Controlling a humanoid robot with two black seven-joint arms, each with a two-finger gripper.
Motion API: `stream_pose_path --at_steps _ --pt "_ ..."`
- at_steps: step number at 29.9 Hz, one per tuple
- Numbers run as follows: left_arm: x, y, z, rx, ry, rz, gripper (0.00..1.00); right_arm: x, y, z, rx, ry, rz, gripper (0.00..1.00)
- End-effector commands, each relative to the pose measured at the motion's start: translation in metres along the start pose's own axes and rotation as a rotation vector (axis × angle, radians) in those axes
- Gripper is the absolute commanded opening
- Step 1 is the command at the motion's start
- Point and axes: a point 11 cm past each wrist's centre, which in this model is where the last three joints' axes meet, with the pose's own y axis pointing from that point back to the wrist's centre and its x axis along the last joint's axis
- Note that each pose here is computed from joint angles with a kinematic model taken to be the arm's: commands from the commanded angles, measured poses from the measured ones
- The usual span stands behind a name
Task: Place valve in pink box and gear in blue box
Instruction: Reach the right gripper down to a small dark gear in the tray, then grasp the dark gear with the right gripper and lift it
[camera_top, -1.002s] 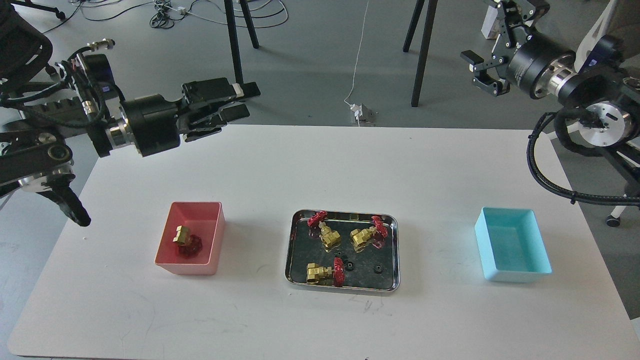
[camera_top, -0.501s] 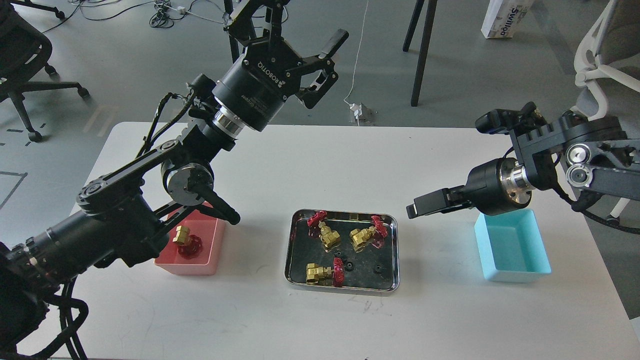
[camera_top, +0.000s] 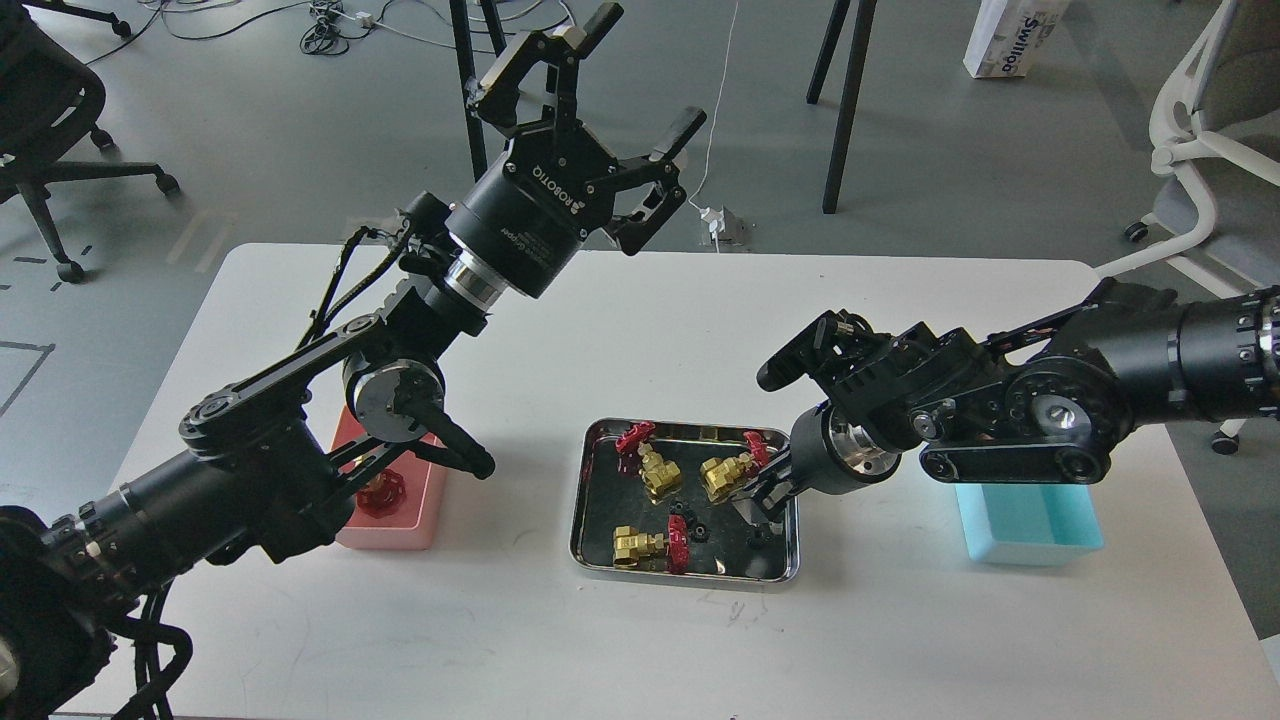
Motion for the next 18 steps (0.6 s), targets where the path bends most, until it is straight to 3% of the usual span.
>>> stream_pose_path --at_steps 1,18 --pt "0.001 0.002 -0.002 0.002 0.005 0.005 0.92 0.000 -0.014 -0.001 -0.023 0.032 -0.013 0.62" --pt "0.007 0.006 -0.006 0.010 0.002 0.026 0.92 -0.018 -0.031 -0.016 -0.001 0.071 -0.079 0.62"
